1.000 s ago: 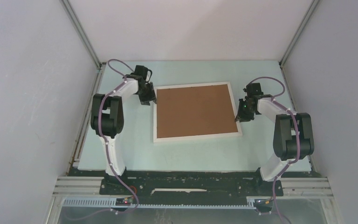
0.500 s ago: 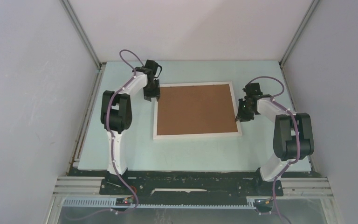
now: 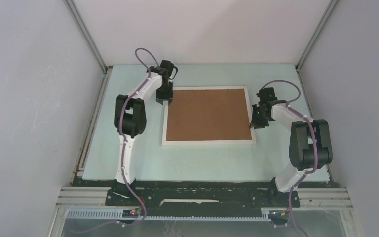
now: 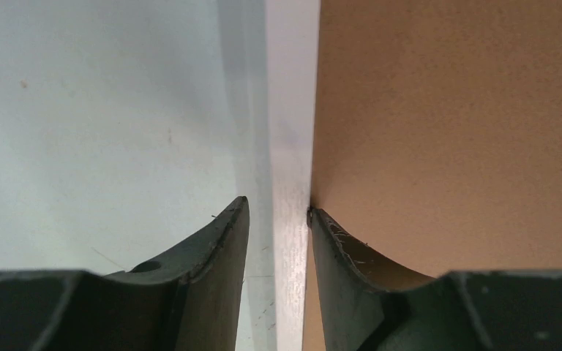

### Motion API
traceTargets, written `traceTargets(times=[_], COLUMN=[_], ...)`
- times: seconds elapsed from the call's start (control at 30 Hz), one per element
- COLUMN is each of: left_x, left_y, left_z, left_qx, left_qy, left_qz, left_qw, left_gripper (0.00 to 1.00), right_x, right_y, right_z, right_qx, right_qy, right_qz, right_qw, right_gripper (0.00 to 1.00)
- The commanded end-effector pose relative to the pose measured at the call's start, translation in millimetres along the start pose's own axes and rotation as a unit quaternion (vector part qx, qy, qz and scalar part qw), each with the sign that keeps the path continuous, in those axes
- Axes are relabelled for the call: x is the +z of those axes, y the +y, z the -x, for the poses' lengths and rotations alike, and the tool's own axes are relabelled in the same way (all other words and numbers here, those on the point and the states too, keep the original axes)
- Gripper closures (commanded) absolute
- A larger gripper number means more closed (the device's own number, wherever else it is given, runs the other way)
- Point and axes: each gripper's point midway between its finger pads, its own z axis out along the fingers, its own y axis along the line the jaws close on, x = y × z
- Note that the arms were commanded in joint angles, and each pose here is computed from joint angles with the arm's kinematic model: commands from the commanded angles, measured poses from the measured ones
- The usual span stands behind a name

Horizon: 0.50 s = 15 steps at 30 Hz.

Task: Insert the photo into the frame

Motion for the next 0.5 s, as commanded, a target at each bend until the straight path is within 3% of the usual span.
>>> traceTargets(times=[0.0, 0.27, 0.47], left_x=[18.6, 15.4, -76.5], left_y=[-75.0, -78.4, -64.8], left_z=[-11.9, -7.3, 20.3], left_qx=[0.044, 0.084, 0.068], left_qy=[0.021, 0.029, -0.072], left_qz=[-0.084, -0.046, -0.068], left_qw=[0.995, 0.995, 0.993], left_gripper=[0.55, 0.55, 0.33], right_x=[9.4, 8.6, 10.1], right_y=[13.1, 15.1, 16.9], right_z=[-13.1, -13.3, -17.9], right_qx=[-0.031, -0.032, -0.02], right_qy=[0.016, 0.015, 0.028], right_qz=[0.012, 0.014, 0.024], right_qw=[0.999, 0.999, 0.999], right_gripper=[1.0, 1.0, 1.0])
